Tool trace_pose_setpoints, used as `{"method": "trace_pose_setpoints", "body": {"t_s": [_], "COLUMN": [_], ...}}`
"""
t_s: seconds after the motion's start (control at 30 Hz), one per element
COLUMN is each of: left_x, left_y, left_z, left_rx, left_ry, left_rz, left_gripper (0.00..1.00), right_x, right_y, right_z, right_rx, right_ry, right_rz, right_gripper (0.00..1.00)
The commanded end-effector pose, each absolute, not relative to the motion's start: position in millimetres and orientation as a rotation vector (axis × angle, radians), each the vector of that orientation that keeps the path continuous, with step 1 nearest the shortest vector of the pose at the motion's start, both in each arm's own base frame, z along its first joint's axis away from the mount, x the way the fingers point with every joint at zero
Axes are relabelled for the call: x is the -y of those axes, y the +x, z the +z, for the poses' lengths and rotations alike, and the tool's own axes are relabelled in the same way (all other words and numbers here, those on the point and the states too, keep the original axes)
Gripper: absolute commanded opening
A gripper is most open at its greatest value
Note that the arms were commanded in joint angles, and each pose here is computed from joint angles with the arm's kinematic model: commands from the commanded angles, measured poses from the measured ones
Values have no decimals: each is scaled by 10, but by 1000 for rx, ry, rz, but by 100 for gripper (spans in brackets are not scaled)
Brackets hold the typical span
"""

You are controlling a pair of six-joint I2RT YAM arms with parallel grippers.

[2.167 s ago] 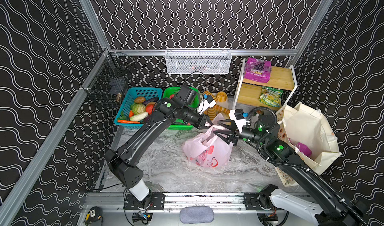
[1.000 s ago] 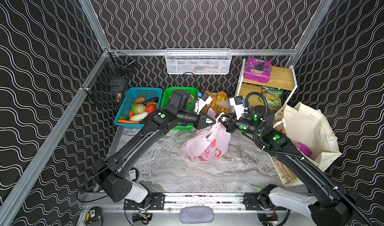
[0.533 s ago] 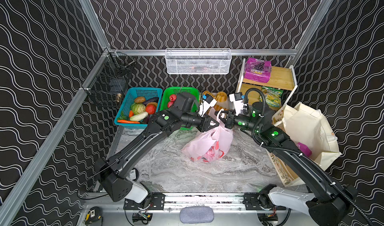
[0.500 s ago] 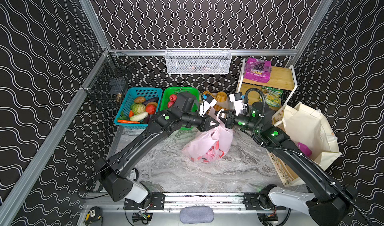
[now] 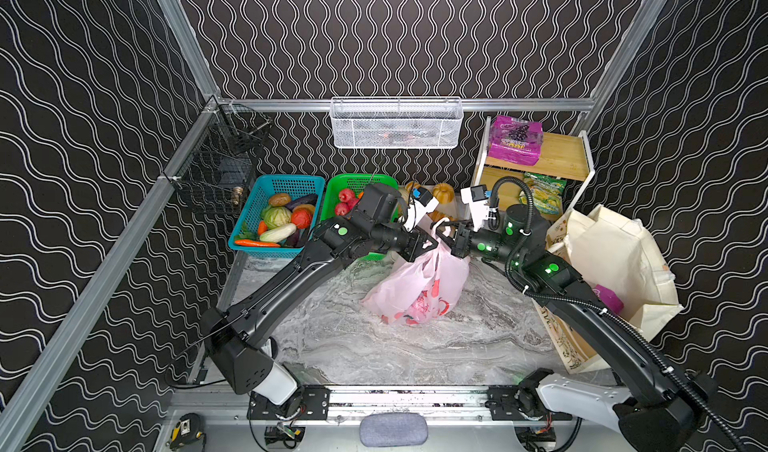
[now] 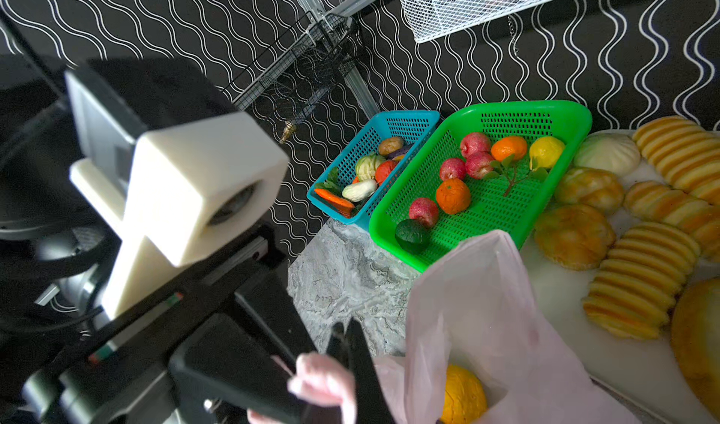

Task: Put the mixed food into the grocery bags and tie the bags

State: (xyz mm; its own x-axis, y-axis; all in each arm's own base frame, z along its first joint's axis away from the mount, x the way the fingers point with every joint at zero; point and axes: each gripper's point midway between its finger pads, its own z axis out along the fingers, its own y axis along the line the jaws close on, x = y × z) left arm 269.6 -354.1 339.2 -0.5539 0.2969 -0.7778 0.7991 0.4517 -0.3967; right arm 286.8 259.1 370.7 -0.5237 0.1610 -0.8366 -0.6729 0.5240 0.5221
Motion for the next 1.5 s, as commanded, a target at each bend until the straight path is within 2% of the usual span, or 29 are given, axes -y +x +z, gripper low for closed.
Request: {"method": "trace_pose_setpoints", "body": {"t_s": [0.0,0.03,0.1,0.2,0.27,0.37,0.6,0.9,1.03,1.17,1.23,1.37,1.43,1.47], "left_x": [3482,3483,3479,3482,3512,3534,3499,3458,3470,3469,3464,3474,3478,3475], "left_y": [2705,2687,2660,2588,2500,2369,2190,2188,2173,2173,2170,2170,2177,2183], "left_z": [3400,3417,3440,3459,3483,3566,3669,3619,3687,3685,3655,3622,3619,3628], "left_rx": [-2070,-2060,-2050,-2043,-2013,-1947,-1871,-1900,-1870,-1873,-1886,-1903,-1909,-1909], "left_ry": [919,929,951,1010,1078,1177,1319,1354,1350,1343,1345,1342,1332,1328], "left_rz": [-982,-989,-1015,-1074,-1124,-1198,-1263,-1231,-1258,-1258,-1261,-1275,-1278,-1272], "left_gripper": [0,0,0,0,0,0,0,0,0,0,0,0,0,0], "right_x": [-2489,-2437,-2331,-2287,-2386,-2436,-2430,-2576,-2598,-2610,-2625,-2641,-2643,-2642], "right_y": [2834,2805,2741,2560,2314,2119,2381,2084,2138,2189,2173,2187,2198,2207], "right_z": [3713,3702,3692,3652,3638,3574,3363,3500,3435,3415,3464,3517,3531,3523], "right_rx": [-1803,-1781,-1747,-1666,-1565,-1484,-1518,-1422,-1477,-1501,-1478,-1458,-1456,-1462], "right_ry": [-467,-509,-582,-764,-985,-1195,-1250,-1332,-1295,-1272,-1259,-1218,-1199,-1191], "right_rz": [1057,1042,1014,995,1034,1036,882,1206,1253,1254,1293,1329,1335,1332], "right_gripper": [32,51,63,75,79,79,68,55,38,34,27,18,4,1]}}
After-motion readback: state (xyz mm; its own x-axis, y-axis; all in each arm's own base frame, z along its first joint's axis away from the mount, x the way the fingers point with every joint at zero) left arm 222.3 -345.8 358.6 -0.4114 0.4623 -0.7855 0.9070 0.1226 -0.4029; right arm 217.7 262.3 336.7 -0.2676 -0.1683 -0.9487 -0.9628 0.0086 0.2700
